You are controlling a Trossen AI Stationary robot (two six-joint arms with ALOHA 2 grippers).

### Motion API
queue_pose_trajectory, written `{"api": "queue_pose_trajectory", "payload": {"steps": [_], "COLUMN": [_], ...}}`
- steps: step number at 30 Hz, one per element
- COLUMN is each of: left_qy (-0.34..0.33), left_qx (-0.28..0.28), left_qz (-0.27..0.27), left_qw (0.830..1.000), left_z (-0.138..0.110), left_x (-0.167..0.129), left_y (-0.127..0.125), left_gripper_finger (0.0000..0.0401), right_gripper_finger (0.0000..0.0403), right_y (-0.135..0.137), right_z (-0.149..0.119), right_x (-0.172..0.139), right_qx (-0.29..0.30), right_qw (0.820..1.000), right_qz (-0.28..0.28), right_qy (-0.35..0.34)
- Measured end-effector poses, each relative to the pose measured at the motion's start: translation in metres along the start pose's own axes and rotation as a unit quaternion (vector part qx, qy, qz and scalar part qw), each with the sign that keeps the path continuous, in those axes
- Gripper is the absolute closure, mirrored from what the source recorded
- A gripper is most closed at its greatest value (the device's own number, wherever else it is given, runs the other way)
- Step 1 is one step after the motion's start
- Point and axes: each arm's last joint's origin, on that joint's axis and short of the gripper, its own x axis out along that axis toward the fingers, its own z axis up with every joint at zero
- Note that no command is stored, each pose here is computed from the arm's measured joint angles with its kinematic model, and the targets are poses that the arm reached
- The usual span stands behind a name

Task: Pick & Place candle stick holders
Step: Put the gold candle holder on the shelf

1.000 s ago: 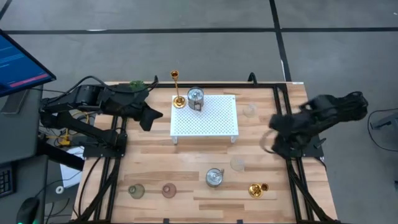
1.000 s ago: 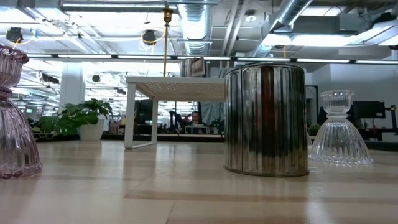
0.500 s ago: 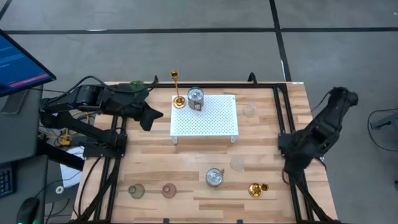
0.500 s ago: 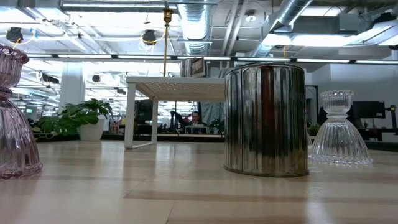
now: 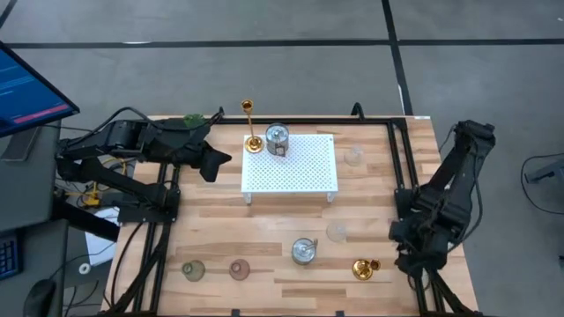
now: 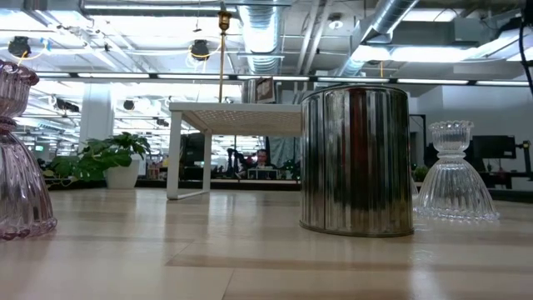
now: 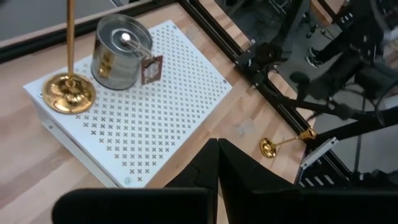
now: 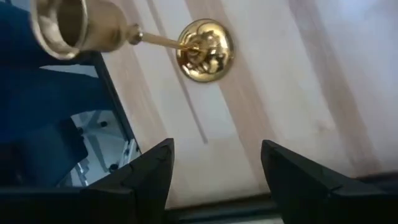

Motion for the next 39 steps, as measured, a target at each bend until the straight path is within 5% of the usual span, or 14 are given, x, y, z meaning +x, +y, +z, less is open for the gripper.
{"api": "queue_pose_trajectory", "payload": {"steps": [18, 28, 39], "left_qy": [-0.029, -0.044, -0.052], "left_qx": [-0.004, -0.01, -0.014], "left_qz": [0.012, -0.003, -0.011], "left_qw": [1.0, 0.999, 0.999], "left_z": [0.003, 0.006, 0.008], "left_x": [0.0, 0.0, 0.0], "left_y": [-0.001, -0.004, -0.005], "left_gripper_finger": [0.035, 0.035, 0.035], "right_gripper_finger": [0.0116, 0.0116, 0.0116], "right_y": [0.016, 0.018, 0.025], "right_z": [-0.013, -0.005, -0.003], "right_x": [0.079, 0.082, 0.088], "right_qx": [-0.043, -0.047, -0.076], "right_qw": [0.995, 0.981, 0.974], "right_qz": [-0.05, -0.054, -0.039], "right_qy": [-0.081, -0.181, -0.211]}}
